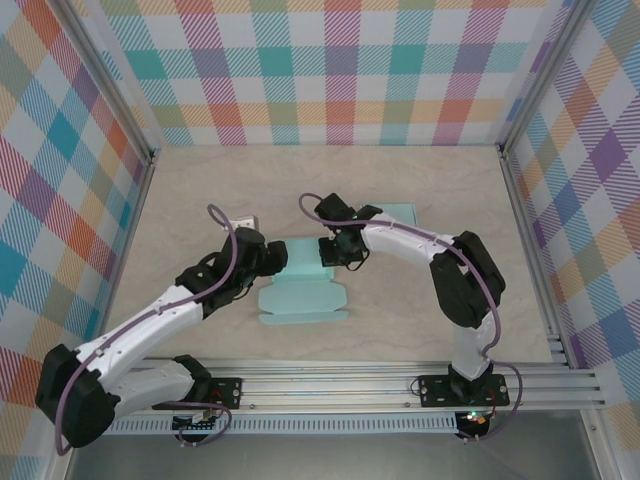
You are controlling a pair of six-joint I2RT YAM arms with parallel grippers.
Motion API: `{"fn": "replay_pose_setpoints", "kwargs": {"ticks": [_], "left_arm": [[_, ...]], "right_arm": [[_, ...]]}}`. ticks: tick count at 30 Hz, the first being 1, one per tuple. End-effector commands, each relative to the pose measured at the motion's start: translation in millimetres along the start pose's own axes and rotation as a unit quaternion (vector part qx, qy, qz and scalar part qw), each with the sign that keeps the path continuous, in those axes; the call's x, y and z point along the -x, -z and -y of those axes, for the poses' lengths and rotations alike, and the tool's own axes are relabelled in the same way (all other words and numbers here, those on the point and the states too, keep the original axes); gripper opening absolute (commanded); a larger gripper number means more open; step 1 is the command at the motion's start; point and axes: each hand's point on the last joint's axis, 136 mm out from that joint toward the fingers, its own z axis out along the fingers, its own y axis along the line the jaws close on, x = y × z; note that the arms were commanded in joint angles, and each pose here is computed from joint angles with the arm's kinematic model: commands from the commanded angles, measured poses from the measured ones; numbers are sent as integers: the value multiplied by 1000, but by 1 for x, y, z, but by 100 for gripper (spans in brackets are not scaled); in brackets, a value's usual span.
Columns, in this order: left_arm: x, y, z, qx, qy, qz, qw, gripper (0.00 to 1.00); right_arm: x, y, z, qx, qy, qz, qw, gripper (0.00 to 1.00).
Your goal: Fold the paper box
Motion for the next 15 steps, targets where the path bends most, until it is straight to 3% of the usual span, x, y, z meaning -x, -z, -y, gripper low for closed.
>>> {"fn": "replay_pose_setpoints", "kwargs": {"ticks": [1, 9, 15], "left_arm": [[-10, 13, -10, 0, 0, -18, 1000, 80], [2, 23, -16, -5, 11, -5, 1000, 81], [1, 19, -18, -10, 23, -5, 1000, 81]], "right_arm": [[-33, 11, 20, -27, 46, -94, 994, 3], [-52, 19, 45, -57, 86, -196, 975, 12], [-41, -5, 58, -102, 102, -221, 965, 10]]}}
